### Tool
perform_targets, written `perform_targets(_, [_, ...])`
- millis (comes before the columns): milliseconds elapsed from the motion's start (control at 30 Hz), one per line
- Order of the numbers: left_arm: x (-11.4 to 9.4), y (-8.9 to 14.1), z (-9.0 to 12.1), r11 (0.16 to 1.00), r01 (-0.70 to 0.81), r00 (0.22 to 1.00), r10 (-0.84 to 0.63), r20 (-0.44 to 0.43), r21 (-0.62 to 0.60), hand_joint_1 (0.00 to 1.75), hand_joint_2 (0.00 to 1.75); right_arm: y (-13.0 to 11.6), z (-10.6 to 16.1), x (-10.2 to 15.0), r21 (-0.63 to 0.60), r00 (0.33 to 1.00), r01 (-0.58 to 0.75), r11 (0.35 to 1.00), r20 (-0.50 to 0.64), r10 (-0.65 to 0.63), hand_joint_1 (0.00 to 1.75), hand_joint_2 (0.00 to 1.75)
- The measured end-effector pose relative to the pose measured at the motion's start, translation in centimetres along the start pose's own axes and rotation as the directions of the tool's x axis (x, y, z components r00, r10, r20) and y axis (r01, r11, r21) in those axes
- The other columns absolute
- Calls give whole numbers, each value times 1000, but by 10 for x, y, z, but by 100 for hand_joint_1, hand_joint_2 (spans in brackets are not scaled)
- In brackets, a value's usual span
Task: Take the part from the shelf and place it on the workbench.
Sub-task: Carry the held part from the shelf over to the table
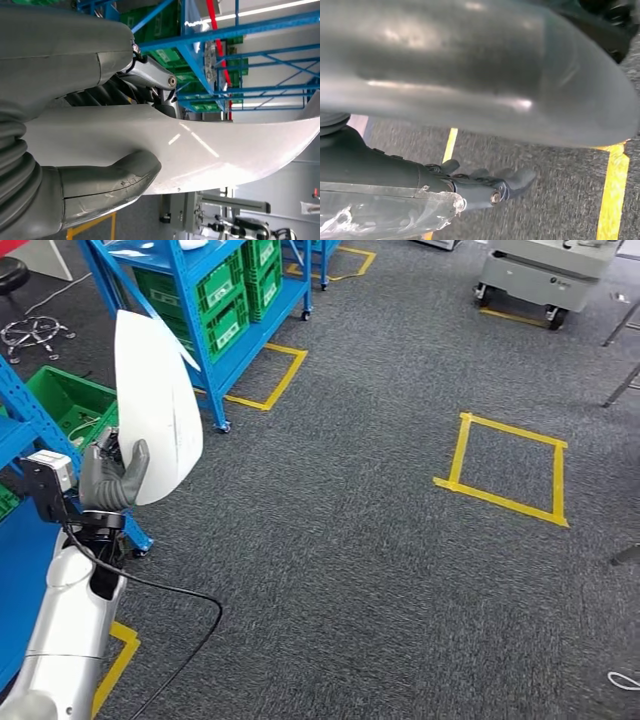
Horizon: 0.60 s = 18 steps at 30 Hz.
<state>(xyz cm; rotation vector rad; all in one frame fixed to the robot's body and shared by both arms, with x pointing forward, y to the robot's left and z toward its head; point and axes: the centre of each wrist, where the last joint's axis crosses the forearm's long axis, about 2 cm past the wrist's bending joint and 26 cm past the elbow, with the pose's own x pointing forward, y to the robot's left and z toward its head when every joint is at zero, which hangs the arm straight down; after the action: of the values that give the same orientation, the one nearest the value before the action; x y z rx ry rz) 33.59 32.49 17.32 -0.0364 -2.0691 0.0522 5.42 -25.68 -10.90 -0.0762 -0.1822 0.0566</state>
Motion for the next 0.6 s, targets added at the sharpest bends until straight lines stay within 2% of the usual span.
perform_targets(200, [5,-5,-3,1000,-17,997,17,73,11,175,175,0,0,1,3,1000,14,1000,-6,-14,0,0])
perform_targets(400, [17,-13,-6,996,88,979,-88,182,9,175,175,0,0,2,27,999,32,999,-15,-32,0,0])
perform_targets(600, [18,-15,-2,995,96,979,-94,180,-6,175,175,1,0,4,44,999,36,998,-25,-35,0,0])
